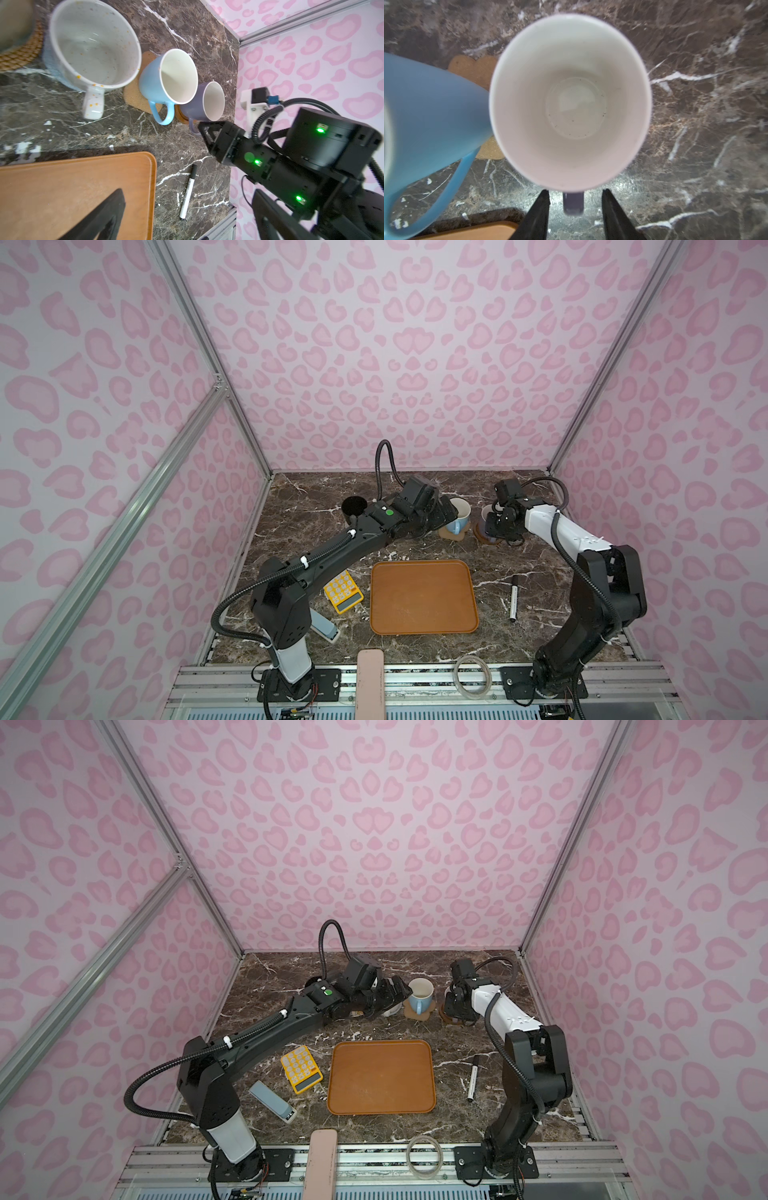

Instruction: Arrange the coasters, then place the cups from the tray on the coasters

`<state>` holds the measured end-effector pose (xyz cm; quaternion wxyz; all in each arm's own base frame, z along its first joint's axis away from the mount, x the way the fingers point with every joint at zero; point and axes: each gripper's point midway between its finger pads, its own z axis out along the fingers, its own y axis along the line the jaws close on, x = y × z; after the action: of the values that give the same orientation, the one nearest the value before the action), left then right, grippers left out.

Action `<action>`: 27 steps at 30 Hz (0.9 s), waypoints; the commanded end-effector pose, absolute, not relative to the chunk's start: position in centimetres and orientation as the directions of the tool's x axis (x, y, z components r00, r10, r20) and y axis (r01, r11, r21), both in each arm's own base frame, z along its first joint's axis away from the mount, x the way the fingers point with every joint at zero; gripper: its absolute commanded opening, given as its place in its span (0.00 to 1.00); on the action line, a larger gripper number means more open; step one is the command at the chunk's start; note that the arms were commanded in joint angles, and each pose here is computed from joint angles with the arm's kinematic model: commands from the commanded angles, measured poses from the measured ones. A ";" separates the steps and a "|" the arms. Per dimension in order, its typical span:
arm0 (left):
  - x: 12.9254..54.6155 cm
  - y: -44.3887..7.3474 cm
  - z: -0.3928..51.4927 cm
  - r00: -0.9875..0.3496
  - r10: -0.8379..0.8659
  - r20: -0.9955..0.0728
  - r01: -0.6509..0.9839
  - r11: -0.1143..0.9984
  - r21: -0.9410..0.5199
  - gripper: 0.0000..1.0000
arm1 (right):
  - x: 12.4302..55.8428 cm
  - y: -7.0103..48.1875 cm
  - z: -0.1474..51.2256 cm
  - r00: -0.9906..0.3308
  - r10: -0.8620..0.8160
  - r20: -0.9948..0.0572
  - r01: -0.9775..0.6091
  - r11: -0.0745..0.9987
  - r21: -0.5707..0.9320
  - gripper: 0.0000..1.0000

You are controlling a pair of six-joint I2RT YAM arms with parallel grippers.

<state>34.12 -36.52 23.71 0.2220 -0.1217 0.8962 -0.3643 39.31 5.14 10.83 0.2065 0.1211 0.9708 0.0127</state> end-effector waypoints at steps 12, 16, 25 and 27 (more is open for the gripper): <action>32.8 -14.5 25.0 -0.375 -0.261 -0.889 -0.203 0.959 -0.196 0.94 | 36.7 1.5 20.8 -0.625 0.236 -0.744 0.284 0.957 0.065 0.97; 32.1 -9.3 24.0 -0.315 -0.181 -0.932 -0.291 0.953 -0.087 0.90 | 36.2 1.3 22.2 -0.501 0.182 -0.846 0.226 0.971 0.075 0.92; 31.5 -0.1 21.7 -0.141 -0.111 -0.984 -0.409 0.911 -0.044 0.91 | 34.3 -0.9 18.8 -0.321 0.014 -0.947 0.232 0.970 -0.065 0.87; 31.7 1.3 20.8 -0.141 -0.081 -0.987 -0.428 0.904 -0.013 0.91 | 34.0 -1.9 17.7 -0.283 0.023 -0.959 0.271 0.961 -0.057 0.87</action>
<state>30.52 0.57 18.13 0.5771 -0.1749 0.7854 0.1397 32.65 -0.88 14.70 0.5091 0.0809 0.8526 -0.0858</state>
